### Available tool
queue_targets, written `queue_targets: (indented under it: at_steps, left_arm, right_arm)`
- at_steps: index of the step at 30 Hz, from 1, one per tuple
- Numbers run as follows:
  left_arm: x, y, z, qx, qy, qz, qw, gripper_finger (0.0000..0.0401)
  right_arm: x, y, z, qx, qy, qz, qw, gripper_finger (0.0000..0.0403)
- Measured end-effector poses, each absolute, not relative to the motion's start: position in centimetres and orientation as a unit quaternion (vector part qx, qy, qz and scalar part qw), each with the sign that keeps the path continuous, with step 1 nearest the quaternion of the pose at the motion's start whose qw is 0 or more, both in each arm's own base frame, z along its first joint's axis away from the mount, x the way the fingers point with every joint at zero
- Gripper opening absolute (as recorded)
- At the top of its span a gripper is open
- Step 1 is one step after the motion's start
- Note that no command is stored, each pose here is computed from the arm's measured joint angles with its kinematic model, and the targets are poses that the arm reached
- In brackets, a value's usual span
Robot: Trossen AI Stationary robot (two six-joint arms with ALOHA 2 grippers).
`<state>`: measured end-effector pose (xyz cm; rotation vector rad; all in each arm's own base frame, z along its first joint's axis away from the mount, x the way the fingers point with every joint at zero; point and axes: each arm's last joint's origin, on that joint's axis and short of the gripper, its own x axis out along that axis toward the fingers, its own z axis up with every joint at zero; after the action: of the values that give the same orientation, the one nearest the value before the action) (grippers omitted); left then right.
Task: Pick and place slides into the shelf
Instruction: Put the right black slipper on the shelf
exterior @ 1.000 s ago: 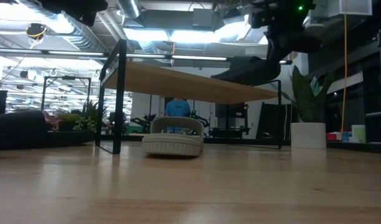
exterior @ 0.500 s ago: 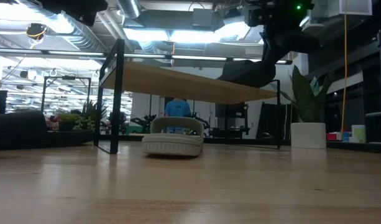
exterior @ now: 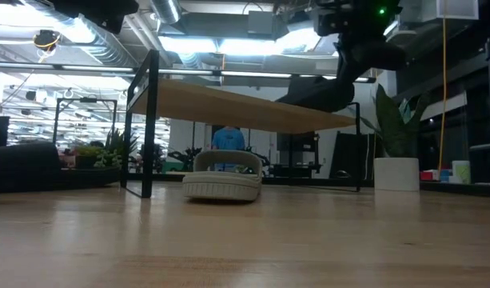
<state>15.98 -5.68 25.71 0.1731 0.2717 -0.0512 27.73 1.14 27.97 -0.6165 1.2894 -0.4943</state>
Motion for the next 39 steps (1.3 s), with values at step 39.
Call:
queue_targets:
  at_steps: [39]
  left_arm:
    - [15.9, -5.7, 25.6, 0.088, 0.140, -0.026, 0.986, 0.0000]
  right_arm:
    - [28.7, -0.3, 26.5, -0.233, 0.612, -0.226, 0.721, 0.0027]
